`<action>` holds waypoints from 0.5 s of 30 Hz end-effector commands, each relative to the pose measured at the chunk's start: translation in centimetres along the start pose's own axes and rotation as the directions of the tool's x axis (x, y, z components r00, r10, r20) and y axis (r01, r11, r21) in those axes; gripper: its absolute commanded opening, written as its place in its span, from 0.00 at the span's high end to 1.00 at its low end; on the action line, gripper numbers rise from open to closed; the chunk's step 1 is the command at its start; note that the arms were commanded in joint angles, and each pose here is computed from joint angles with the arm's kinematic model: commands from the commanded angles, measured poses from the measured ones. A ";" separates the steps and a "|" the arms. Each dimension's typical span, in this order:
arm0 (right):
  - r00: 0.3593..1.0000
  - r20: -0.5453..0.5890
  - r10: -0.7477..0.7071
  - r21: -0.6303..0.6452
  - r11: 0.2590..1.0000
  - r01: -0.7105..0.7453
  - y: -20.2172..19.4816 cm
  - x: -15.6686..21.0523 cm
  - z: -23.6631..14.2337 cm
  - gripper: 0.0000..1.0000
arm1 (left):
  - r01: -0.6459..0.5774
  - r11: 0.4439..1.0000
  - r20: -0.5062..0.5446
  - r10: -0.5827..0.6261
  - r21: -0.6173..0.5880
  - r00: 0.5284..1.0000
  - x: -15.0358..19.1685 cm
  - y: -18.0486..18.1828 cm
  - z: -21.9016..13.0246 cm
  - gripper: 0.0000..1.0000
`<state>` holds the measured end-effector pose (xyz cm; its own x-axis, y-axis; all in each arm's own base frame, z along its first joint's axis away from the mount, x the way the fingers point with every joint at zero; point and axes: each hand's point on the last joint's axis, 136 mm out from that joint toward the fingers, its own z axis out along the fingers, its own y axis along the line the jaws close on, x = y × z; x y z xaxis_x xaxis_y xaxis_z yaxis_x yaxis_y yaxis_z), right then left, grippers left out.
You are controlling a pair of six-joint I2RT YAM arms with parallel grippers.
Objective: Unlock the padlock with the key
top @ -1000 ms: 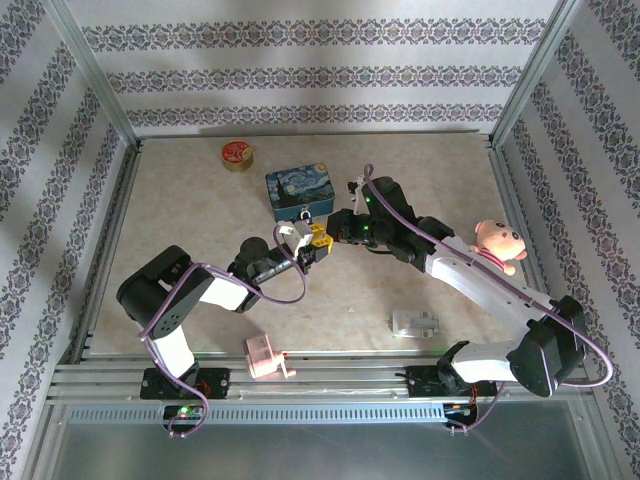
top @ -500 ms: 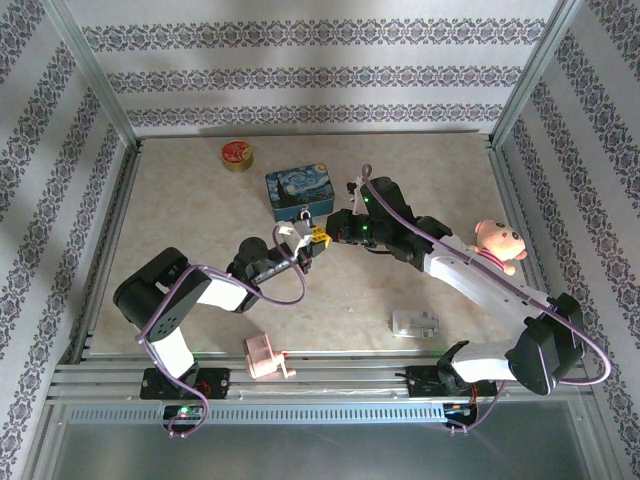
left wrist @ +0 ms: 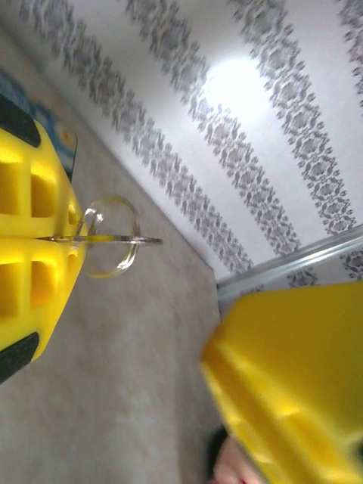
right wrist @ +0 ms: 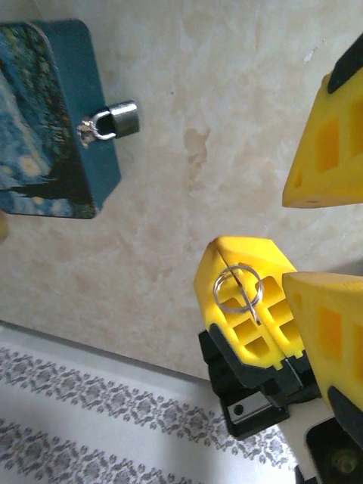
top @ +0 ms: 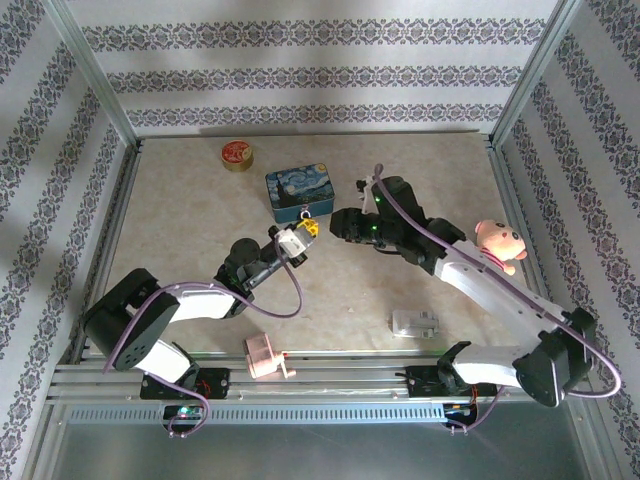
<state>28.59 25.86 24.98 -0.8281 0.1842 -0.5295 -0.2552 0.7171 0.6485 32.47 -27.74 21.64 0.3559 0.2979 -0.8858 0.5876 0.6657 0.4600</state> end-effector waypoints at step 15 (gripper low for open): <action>0.994 -0.059 0.092 -0.124 0.987 -0.099 1.3 1.5 1.0 0.66 | -0.488 0.860 0.015 0.496 -0.148 0.868 -1.9 -0.6 0.2 1.00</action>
<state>27.56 26.82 23.95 -0.8690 0.2141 -0.4462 -0.2192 0.6418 0.7349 32.15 -28.76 21.85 0.5694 0.5775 -0.5851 0.3014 0.5156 0.8021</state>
